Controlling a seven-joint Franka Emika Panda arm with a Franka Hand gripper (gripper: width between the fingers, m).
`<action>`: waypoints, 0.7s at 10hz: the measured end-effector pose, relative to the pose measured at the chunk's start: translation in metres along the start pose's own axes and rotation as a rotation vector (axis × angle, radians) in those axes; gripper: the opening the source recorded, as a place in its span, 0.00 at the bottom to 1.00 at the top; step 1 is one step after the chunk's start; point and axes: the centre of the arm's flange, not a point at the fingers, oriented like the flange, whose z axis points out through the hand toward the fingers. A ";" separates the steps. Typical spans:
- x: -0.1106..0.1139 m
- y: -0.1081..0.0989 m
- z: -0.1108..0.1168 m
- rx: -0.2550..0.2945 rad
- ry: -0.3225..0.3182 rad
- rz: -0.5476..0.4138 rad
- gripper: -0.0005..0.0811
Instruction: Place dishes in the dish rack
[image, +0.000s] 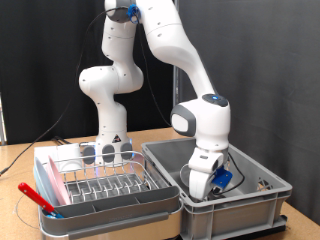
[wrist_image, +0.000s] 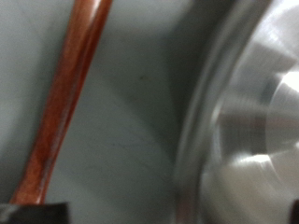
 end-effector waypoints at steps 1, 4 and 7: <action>0.002 0.000 0.001 0.001 0.000 0.003 0.63; 0.007 0.002 -0.001 0.007 0.005 0.015 0.21; 0.013 0.004 -0.005 0.028 -0.004 0.017 0.03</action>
